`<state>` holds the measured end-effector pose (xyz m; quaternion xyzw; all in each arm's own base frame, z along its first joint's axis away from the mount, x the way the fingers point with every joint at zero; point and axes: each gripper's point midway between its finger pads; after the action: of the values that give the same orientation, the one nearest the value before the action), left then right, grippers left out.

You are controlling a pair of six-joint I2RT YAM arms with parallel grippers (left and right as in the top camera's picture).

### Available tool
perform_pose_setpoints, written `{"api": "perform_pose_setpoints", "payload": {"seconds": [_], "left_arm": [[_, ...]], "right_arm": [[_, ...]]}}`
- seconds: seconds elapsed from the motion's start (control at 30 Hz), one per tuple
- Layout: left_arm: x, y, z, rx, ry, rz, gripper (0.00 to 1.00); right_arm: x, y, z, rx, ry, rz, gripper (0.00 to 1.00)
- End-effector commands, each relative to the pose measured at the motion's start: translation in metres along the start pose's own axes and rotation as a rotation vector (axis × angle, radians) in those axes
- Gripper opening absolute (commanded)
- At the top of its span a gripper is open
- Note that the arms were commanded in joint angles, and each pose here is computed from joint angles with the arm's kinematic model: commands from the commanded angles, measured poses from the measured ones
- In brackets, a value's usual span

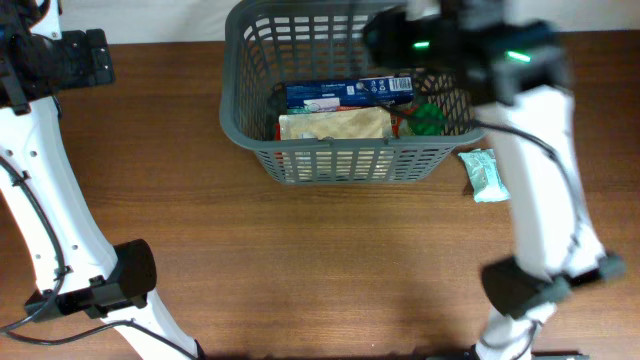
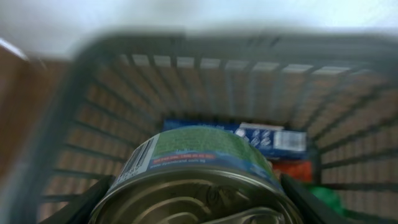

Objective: Pack container
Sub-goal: 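Carry the tuna can into the basket and release it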

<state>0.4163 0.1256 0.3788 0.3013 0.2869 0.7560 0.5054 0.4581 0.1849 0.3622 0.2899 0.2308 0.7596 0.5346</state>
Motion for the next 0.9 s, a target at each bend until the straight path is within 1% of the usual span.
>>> {"api": "perform_pose_setpoints", "payload": {"seconds": [0.0, 0.1, 0.2, 0.4, 0.43, 0.53, 0.63, 0.7, 0.73, 0.8, 0.87], "left_arm": [[0.000, -0.003, -0.001, 0.010, 0.012, -0.007, 0.99], [0.000, -0.003, -0.001, 0.010, 0.012, -0.007, 0.99], [0.000, -0.003, -0.001, 0.010, 0.012, -0.007, 0.99], [0.000, -0.003, -0.001, 0.010, 0.012, -0.007, 0.99], [0.000, -0.003, -0.001, 0.010, 0.012, -0.007, 0.99], [0.000, -0.003, -0.001, 0.010, 0.012, -0.007, 0.99], [0.000, -0.003, -0.001, 0.010, 0.012, -0.007, 0.99], [0.000, -0.003, -0.001, 0.010, 0.012, -0.007, 0.99], [0.000, -0.003, -0.001, 0.010, 0.012, -0.007, 0.99], [0.000, -0.003, -0.001, 0.010, 0.012, -0.007, 0.99], [0.000, -0.003, -0.001, 0.010, 0.012, -0.007, 0.99]], "right_arm": [[0.010, -0.062, -0.031, 0.122, 0.054, -0.023, 0.62], [0.013, -0.100, -0.057, 0.212, 0.064, -0.031, 0.62], [0.008, -0.127, -0.084, 0.306, 0.065, -0.048, 0.62], [0.004, -0.154, -0.125, 0.453, 0.053, -0.054, 0.61], [0.003, -0.156, -0.129, 0.466, 0.053, -0.057, 0.63], [0.005, -0.160, -0.137, 0.493, 0.059, -0.059, 0.74], [0.007, -0.157, -0.138, 0.496, 0.065, -0.057, 0.78], [0.007, -0.150, -0.132, 0.483, 0.067, -0.055, 0.83], [0.007, -0.145, -0.127, 0.469, 0.074, -0.051, 0.86], [0.004, -0.131, -0.112, 0.423, 0.087, -0.050, 0.99], [0.002, -0.108, -0.089, 0.355, 0.103, -0.045, 1.00]]}}
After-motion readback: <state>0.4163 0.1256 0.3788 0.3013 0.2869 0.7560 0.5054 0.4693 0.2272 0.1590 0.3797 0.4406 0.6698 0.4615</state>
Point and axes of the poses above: each gripper's point midway between its finger pads, its own y axis back along the fingers, its own x axis along the line the jaws close on, z = x × y, and after that the axes turned 3 degrees about y, right-handed
